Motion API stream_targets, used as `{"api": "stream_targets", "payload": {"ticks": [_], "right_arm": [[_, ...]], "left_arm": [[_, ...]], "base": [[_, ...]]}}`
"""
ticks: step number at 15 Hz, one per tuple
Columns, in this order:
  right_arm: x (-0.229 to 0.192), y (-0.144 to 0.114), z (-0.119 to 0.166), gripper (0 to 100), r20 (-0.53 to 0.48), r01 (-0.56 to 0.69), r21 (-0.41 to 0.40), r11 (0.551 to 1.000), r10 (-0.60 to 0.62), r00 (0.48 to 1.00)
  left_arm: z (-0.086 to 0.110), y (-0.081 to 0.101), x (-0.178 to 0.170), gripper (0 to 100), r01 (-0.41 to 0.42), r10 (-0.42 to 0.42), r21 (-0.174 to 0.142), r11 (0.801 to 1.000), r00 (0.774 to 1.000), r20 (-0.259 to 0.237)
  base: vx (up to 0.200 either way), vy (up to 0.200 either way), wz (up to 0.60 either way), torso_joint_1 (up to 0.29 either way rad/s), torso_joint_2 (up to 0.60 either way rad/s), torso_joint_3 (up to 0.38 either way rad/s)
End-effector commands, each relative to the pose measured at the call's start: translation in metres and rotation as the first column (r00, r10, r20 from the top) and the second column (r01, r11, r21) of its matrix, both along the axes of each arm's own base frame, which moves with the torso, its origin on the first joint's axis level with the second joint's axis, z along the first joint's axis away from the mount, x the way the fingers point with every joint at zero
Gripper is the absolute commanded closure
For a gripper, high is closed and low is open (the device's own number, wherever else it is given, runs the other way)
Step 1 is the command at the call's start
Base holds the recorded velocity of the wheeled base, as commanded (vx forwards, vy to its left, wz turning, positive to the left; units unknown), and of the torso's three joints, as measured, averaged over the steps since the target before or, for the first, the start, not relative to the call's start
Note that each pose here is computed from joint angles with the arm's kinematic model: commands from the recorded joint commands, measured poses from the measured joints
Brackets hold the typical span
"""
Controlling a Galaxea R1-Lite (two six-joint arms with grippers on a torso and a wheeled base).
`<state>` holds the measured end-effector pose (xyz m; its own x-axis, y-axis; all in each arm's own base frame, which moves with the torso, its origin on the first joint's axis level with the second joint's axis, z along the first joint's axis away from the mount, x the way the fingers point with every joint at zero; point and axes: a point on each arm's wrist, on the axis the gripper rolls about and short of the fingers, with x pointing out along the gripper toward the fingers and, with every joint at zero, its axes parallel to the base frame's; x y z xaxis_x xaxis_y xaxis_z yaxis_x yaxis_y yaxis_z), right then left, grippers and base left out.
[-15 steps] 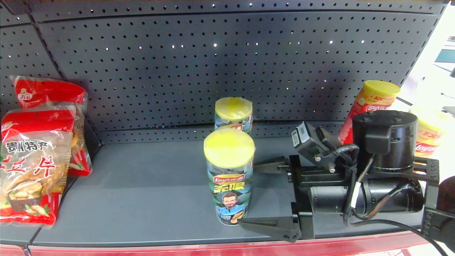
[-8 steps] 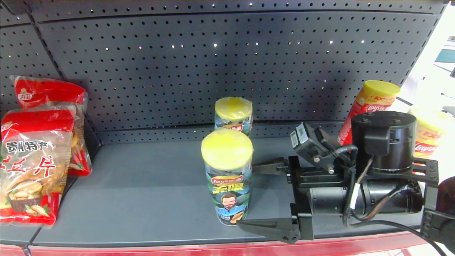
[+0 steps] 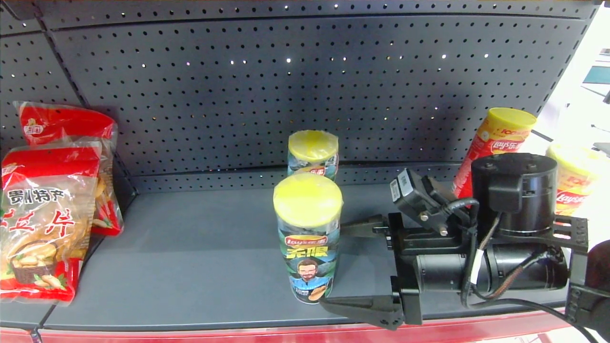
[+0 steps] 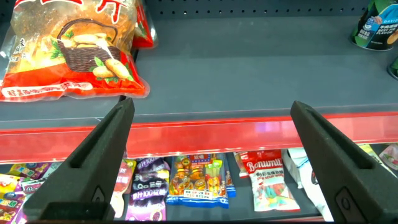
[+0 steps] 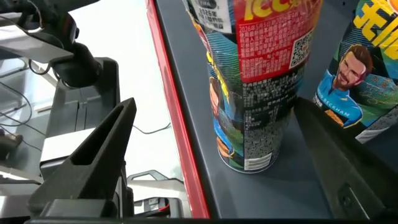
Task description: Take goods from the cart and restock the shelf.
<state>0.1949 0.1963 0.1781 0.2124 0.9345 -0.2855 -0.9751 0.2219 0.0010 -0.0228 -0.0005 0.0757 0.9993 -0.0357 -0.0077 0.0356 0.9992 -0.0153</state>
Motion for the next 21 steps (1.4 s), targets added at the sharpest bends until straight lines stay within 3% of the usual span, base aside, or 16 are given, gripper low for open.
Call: {"api": "stream_targets", "payload": {"ticks": [1, 16, 21], "right_arm": [[0.000, 0.000, 0.000, 0, 0.001, 0.001, 0.000, 1.000, -0.001, 1.000], [0.008, -0.014, -0.008, 0, -0.018, 0.065, -0.010, 0.998, -0.065, 0.998], [0.002, -0.029, 0.012, 0, 0.022, 0.118, 0.046, 0.992, -0.119, 0.993]], "left_arm": [[0.000, 0.000, 0.000, 0, 0.001, -0.001, 0.000, 1.000, 1.000, -0.002], [0.000, 0.000, 0.000, 0, 0.001, -0.001, 0.000, 1.000, 1.000, -0.002], [0.000, 0.000, 0.000, 0, 0.001, -0.001, 0.000, 1.000, 1.000, -0.002]], "base": [[0.000, 0.000, 0.00, 0.000, 0.00, 0.000], [0.000, 0.000, 0.00, 0.000, 0.00, 0.000], [0.000, 0.000, 0.00, 0.000, 0.00, 0.000]]}}
